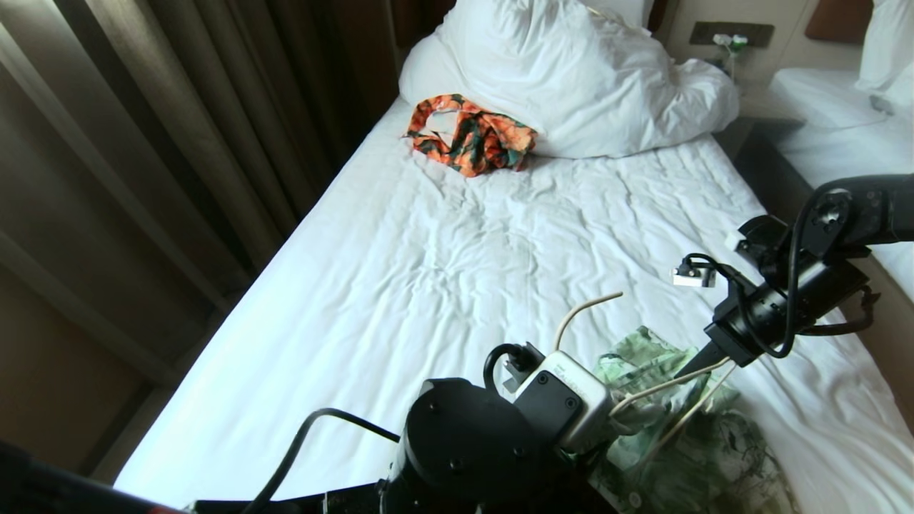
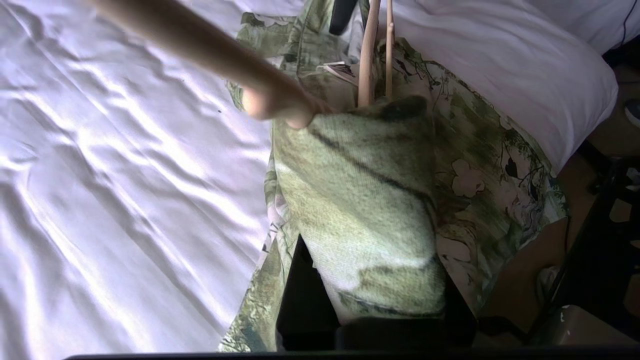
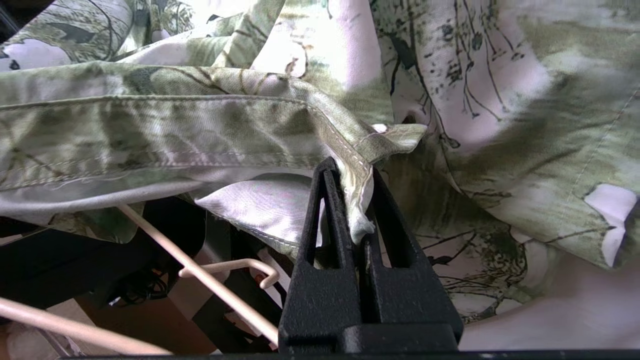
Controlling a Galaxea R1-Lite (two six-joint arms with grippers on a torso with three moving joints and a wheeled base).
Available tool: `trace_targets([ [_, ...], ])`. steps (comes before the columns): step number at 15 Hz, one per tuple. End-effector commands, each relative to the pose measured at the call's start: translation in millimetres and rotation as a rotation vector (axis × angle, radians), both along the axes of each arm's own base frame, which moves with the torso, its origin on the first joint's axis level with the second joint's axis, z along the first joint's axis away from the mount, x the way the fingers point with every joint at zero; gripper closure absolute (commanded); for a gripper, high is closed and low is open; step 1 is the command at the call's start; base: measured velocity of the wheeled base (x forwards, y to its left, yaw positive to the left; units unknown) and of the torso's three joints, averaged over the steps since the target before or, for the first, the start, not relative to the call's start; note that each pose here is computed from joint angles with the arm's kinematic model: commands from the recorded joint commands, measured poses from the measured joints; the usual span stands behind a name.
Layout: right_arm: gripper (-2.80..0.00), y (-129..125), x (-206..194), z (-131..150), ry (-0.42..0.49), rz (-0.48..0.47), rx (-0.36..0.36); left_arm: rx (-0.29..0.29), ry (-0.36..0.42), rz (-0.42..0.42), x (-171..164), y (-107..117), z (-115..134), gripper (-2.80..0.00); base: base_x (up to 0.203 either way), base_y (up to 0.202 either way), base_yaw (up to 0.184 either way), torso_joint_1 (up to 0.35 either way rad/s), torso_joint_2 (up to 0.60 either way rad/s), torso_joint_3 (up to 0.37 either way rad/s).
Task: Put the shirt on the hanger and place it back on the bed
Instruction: Hook the other side of the shirt onto the hanger
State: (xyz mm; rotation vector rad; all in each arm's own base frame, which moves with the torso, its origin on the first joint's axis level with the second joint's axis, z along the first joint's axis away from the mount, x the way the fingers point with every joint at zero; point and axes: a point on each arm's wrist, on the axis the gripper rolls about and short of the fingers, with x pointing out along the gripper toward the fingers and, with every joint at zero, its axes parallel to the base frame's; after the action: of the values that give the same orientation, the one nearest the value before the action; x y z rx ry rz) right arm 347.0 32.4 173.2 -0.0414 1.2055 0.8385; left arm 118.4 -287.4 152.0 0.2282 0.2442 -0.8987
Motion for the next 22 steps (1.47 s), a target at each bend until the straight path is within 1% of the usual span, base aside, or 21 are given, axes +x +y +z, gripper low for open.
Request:
trace_targets([
  [1,0.00,0.3,0.7,-2.4,0.011,0.004,0.007,-0.026,-0.013,0.005,-0.7,4.0,7.8,0.00,0.000,0.000,0.000,0.000,0.00,0.000],
  [2,0.00,0.3,0.7,-2.4,0.012,0.004,0.008,-0.019,-0.016,0.007,-0.6,4.5,7.1,0.00,0.000,0.000,0.000,0.000,0.00,0.000],
  [4,0.00,-0.8,0.8,0.2,0.002,0.001,0.009,0.025,-0.035,0.020,-0.9,6.7,0.1,0.00,0.000,0.000,0.000,0.000,0.00,0.000],
  [6,0.00,-3.4,0.7,1.3,0.000,-0.006,0.010,0.054,-0.024,0.038,2.2,13.2,-7.9,0.00,0.000,0.000,0.000,0.000,0.00,0.000],
  [10,0.00,-3.5,0.4,1.8,0.000,-0.006,0.009,0.057,-0.022,0.059,5.8,20.5,-7.9,0.00,0.000,0.000,0.000,0.000,0.00,0.000],
  [14,0.00,-3.1,-0.3,2.3,0.001,-0.004,0.008,0.039,-0.040,0.090,13.1,28.5,0.3,0.00,0.000,0.000,0.000,0.000,0.00,0.000],
  [18,0.00,-3.7,-5.4,11.3,-0.022,-0.005,0.013,0.077,-0.029,0.083,12.8,27.7,-9.9,0.00,0.000,0.000,0.000,0.000,0.00,0.000],
  [22,0.00,-5.1,-12.1,23.5,-0.057,-0.005,0.034,0.091,-0.022,0.065,10.0,22.5,-15.0,0.00,0.000,0.000,0.000,0.000,0.00,0.000],
])
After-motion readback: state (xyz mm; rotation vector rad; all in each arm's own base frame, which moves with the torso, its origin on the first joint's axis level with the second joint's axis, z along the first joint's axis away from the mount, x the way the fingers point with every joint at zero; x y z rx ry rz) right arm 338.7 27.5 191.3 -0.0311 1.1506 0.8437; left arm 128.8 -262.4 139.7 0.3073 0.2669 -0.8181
